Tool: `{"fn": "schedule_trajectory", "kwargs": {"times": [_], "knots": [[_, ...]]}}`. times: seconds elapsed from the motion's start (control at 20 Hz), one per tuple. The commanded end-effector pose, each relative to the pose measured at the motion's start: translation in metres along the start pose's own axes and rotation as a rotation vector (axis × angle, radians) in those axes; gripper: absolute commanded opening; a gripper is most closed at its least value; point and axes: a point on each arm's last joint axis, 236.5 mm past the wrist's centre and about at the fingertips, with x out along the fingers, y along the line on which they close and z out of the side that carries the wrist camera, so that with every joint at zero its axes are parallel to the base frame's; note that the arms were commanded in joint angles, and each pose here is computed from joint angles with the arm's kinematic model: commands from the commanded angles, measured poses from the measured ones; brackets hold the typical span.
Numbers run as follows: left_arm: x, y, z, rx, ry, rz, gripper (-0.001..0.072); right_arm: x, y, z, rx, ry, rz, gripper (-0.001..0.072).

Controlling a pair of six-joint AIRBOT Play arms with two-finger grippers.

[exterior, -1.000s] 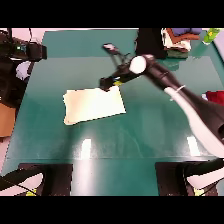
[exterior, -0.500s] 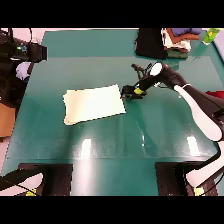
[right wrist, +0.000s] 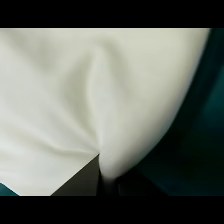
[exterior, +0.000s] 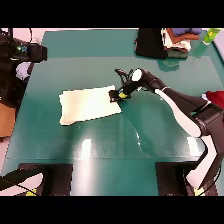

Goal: Fold the shirts.

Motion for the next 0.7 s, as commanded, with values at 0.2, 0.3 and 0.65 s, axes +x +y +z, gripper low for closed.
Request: {"fn": "schedule_trajectory", "kwargs": {"times": [0.2,0.3,0.65], "knots": [[0.003,-0.049,-0.006,0.080,0.020,-0.088,0.0023,-0.084,-0.025,0.057,-0.152,-0.175,-0.231,0.0020],[0.002,-0.077,-0.006,0.127,0.011,-0.132,0.0023,-0.144,-0.063,0.067,-0.110,-0.224,-0.311,0.0020],[-0.001,-0.119,-0.013,0.211,0.011,-0.206,0.0023,-0.357,-0.253,0.012,0.305,-0.445,-0.550,0.0020]]}}
